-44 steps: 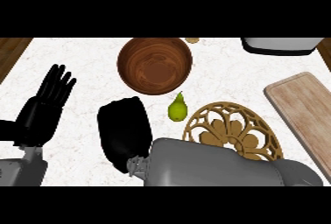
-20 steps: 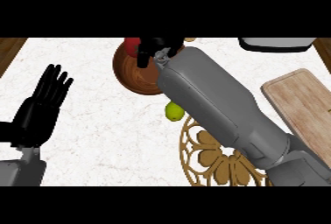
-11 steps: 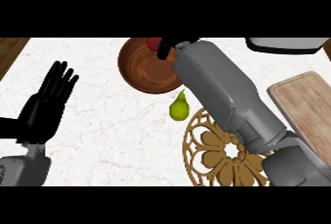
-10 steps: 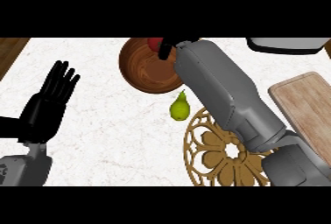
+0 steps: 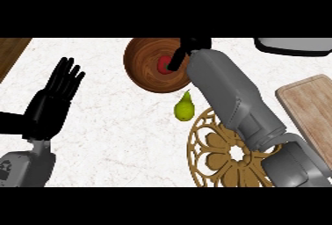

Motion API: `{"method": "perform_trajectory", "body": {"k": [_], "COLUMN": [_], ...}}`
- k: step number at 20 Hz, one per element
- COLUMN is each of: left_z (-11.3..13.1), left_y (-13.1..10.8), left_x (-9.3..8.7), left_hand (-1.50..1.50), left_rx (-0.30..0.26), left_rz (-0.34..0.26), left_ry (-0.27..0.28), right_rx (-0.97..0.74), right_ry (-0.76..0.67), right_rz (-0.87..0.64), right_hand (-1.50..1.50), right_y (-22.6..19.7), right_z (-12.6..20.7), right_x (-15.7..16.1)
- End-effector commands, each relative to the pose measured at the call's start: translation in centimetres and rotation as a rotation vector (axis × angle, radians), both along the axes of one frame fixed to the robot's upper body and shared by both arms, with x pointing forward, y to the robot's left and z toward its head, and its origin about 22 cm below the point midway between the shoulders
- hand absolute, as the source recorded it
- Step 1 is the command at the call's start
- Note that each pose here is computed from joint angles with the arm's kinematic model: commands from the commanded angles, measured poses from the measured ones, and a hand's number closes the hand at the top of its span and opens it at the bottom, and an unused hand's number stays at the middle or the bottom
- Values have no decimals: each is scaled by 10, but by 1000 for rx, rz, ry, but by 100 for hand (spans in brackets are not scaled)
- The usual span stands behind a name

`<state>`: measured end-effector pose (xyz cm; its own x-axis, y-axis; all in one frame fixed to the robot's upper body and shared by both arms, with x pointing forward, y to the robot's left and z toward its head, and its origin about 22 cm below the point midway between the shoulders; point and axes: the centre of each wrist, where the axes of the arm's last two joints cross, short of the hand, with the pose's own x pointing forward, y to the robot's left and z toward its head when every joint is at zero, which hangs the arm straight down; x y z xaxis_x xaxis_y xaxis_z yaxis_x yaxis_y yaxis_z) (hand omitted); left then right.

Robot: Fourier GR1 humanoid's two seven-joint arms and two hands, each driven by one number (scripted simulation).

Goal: Pick the tomato from the placemat and place it in the bowl

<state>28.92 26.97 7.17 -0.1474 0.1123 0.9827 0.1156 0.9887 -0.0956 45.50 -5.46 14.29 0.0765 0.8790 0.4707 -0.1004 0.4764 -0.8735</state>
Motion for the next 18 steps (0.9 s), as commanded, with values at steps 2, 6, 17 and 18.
{"method": "perform_trajectory", "body": {"k": [2,6,17,18], "left_z": [-7,-2,-14,-14], "left_y": [7,-8,16,18], "left_x": [0,-3,-14,-23], "left_hand": [0,0,0,0], "left_rx": [9,-6,-3,7], "left_rz": [8,-16,56,43], "left_ry": [-10,-16,3,11], "right_rx": [157,379,700,694], "right_ry": [-50,-190,-351,-332], "right_rz": [66,11,-171,-190], "right_hand": [-150,-150,-150,-150], "right_y": [-7,-21,-97,-105], "right_z": [7,-1,3,0], "right_x": [4,5,18,19]}}
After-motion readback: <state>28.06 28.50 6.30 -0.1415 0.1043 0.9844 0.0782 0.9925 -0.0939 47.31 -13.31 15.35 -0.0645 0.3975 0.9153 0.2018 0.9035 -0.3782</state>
